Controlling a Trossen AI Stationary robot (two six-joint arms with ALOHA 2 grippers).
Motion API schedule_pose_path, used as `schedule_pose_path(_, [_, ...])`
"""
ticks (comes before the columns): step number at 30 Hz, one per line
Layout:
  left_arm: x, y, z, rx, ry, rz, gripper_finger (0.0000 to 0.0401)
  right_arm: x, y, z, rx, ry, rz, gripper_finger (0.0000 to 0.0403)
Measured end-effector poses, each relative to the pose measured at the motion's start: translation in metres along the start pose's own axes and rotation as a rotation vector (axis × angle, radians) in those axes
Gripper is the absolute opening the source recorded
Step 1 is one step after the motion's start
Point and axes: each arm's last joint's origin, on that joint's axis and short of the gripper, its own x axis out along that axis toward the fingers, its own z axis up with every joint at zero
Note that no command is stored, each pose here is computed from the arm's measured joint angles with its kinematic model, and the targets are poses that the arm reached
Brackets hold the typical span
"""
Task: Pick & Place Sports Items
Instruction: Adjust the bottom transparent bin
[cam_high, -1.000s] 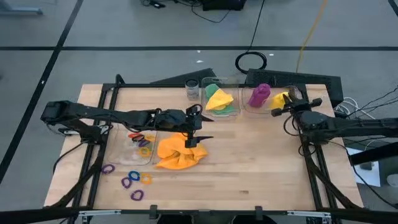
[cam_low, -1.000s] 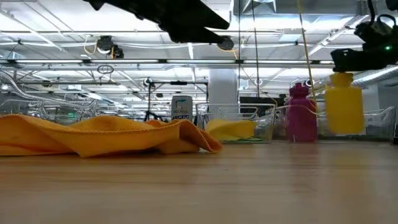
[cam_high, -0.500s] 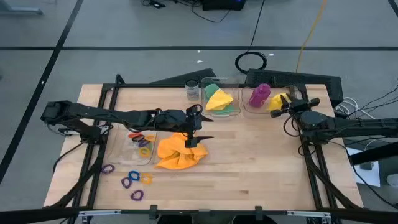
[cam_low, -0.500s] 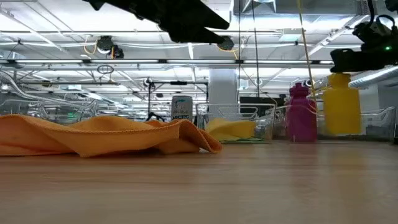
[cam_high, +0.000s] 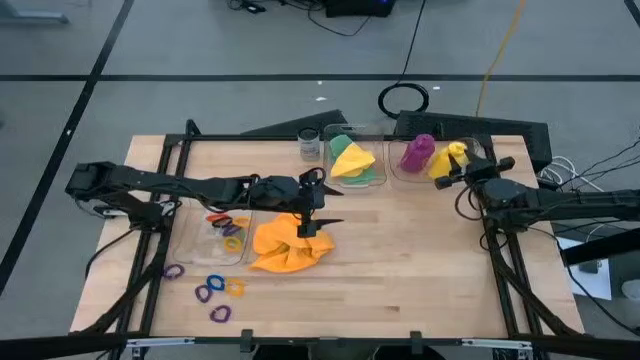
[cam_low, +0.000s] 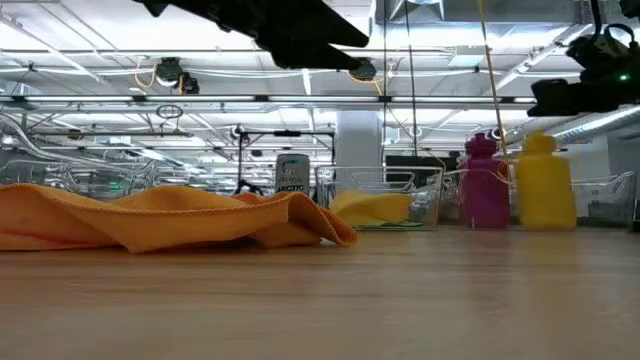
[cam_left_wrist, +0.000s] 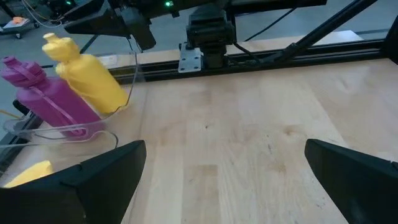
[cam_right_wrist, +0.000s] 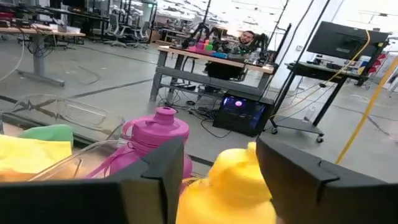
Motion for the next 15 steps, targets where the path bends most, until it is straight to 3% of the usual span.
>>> schedule_pose_path(5, [0.0,0.0,0.0,0.003,0.0,0.001,0.0367,0.0,0.0,0.004,-0.043,-0.021,0.0,0.0154])
schedule_pose_path(9, [0.0,0.0,0.0,0.011,0.0,0.002,0.0367,-0.003,0.0,0.013,0.004,-0.062,0.023,0.0161])
schedule_pose_path(15, [0.0,0.0,0.001,0.013,-0.006,0.004,0.0367,-0.011,0.005,0.028,0.039,-0.191,0.241,0.0167])
